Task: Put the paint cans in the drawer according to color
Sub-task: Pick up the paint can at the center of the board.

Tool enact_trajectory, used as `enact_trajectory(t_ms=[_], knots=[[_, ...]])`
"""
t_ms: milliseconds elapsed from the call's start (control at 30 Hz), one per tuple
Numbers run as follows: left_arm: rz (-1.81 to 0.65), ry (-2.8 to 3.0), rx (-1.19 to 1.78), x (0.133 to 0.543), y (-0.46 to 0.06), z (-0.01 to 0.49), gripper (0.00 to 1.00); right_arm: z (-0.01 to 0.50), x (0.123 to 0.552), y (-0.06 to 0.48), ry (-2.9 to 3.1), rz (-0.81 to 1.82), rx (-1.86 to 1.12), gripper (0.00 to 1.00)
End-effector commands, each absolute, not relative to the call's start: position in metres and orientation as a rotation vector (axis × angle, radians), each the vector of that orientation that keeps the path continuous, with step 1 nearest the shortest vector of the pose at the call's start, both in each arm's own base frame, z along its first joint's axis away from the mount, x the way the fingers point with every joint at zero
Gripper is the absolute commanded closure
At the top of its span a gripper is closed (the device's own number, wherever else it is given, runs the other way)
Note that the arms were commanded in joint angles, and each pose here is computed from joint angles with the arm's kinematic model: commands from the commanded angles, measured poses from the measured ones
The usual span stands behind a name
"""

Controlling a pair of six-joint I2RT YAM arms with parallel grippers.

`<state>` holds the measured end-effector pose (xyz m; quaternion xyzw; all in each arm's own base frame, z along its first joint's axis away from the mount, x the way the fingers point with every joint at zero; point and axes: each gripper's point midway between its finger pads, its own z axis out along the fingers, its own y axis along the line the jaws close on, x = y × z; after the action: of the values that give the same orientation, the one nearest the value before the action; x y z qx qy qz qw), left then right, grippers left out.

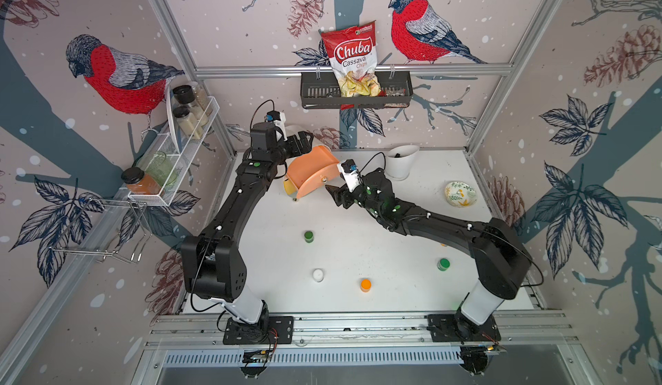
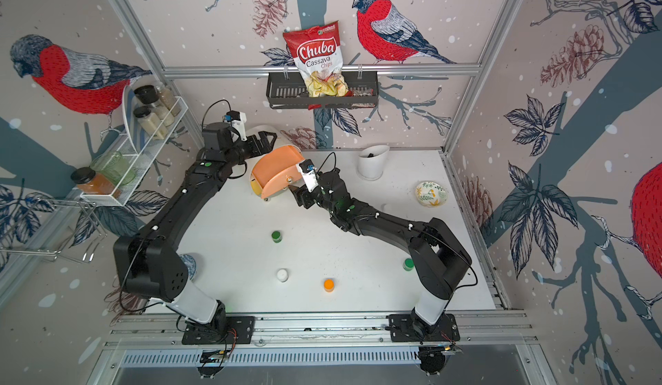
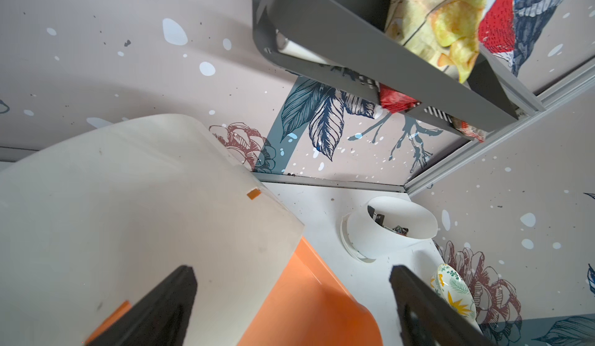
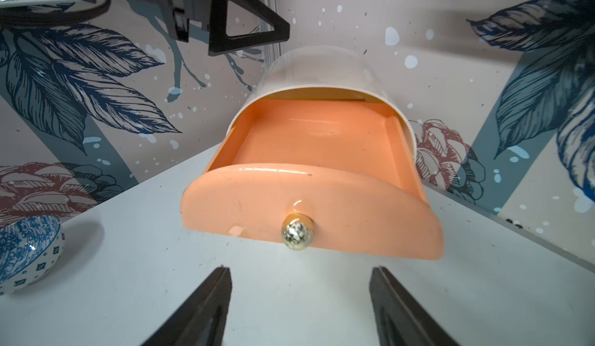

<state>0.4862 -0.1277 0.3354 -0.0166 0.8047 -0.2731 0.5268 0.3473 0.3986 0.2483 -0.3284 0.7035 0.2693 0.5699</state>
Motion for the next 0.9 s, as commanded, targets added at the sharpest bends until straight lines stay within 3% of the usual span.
enact_trajectory(t_ms=[0, 200, 500, 633, 867], knots=[[-0.573, 1.915, -0.026, 0.467, -0.132, 0.343, 0.03, 0.271, 0.346, 0.383, 1.576, 0.626, -0.701, 0.26], [-0.545, 1.889, 0.058, 0.416, -0.176, 0.35, 0.03, 0.285, 0.341, 0.337, 1.563, 0.593, -0.578, 0.23], [-0.593, 1.939, 0.316, 0.329, -0.272, 0.313, 0.03, 0.279, 0.355, 0.254, 1.712, 0.505, -0.283, 0.2], [-0.656, 1.982, 0.363, 0.295, -0.3, 0.289, 0.03, 0.266, 0.366, 0.208, 1.823, 0.383, -0.086, 0.19], [-0.688, 2.147, 0.416, 0.233, -0.313, 0.209, 0.03, 0.249, 0.362, 0.146, 1.869, 0.426, 0.208, 0.19]])
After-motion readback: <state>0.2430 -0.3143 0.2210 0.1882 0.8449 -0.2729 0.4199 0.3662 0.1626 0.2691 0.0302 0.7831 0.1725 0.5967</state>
